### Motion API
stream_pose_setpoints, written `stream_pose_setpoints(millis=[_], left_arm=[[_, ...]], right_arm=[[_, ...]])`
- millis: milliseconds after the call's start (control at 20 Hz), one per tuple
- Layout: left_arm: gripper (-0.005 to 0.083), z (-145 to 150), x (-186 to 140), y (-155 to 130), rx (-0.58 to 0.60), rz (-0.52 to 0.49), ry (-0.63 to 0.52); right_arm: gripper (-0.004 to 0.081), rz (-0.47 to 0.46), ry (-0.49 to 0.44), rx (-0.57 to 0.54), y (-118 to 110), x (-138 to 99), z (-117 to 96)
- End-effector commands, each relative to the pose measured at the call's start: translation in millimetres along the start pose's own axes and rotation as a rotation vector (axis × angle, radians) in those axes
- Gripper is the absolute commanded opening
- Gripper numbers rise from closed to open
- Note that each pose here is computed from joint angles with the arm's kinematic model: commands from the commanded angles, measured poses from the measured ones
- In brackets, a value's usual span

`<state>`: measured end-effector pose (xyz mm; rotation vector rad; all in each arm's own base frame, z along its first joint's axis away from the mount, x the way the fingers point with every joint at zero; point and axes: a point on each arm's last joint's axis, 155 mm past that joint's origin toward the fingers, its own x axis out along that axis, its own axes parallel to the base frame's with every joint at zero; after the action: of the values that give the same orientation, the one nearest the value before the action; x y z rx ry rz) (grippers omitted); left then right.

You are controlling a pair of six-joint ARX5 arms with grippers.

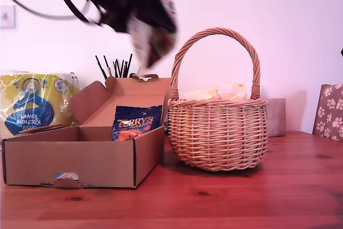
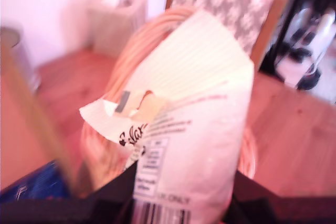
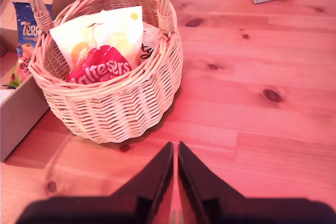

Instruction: Move the bags of Easter eggs from the cardboard box on the left into the woven basket on the right side.

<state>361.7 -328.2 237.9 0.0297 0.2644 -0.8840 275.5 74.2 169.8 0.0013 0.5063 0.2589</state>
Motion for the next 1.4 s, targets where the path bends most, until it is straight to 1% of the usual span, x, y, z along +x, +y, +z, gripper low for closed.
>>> stream_pose_setpoints(millis=[0,150,300,450,650,800,900,1050,1150,1250,1300,1350], left_arm=[[0.0180,9.9,9.4,-10.9,0.029,-0.004,-0.106],[0.0180,13.7,28.4,-30.7,0.064,-0.040,-0.208],[0.0180,8.3,45.9,-36.1,0.079,-0.055,-0.280],[0.0180,-2.1,64.0,-29.4,0.105,-0.031,-0.300],[0.0180,-5.4,88.6,-24.2,0.159,-0.019,-0.296],[0.0180,-11.4,107.5,-17.2,0.221,0.011,-0.264],[0.0180,-27.2,121.1,-10.4,0.261,0.030,-0.190],[0.0180,-51.4,138.2,-5.9,0.278,0.029,-0.089],[0.0181,-62.9,142.3,-5.2,0.270,0.023,-0.020],[0.0188,-64.4,143.4,-4.7,0.267,0.023,-0.002],[0.0248,-65.6,143.7,-4.5,0.265,0.023,0.007],[0.0366,-67.3,144.0,-3.9,0.260,0.022,0.020]], right_arm=[[-0.0001,-0.007,0.014,0.005,-2.2,3.0,-8.8],[-0.0001,-0.003,0.014,0.033,-1.4,3.0,-8.9],[-0.0001,-0.003,0.017,0.033,-1.5,2.9,-9.5],[-0.0001,-0.003,0.022,0.034,-1.5,2.9,-10.9],[-0.0001,-0.003,0.021,0.034,-1.5,2.9,-10.6],[-0.0001,-0.003,0.021,0.034,-1.5,2.9,-10.6],[-0.0001,-0.003,0.021,0.034,-1.5,2.9,-10.7],[-0.0001,-0.003,0.021,0.034,-1.5,2.9,-10.6],[-0.0001,-0.003,0.022,0.034,-1.4,2.9,-10.7],[-0.0001,-0.003,0.021,0.034,-1.4,2.9,-10.6],[-0.0001,-0.001,0.021,0.034,-1.1,2.9,-10.7],[-0.0001,0.001,0.022,0.034,-0.7,2.9,-10.8]])
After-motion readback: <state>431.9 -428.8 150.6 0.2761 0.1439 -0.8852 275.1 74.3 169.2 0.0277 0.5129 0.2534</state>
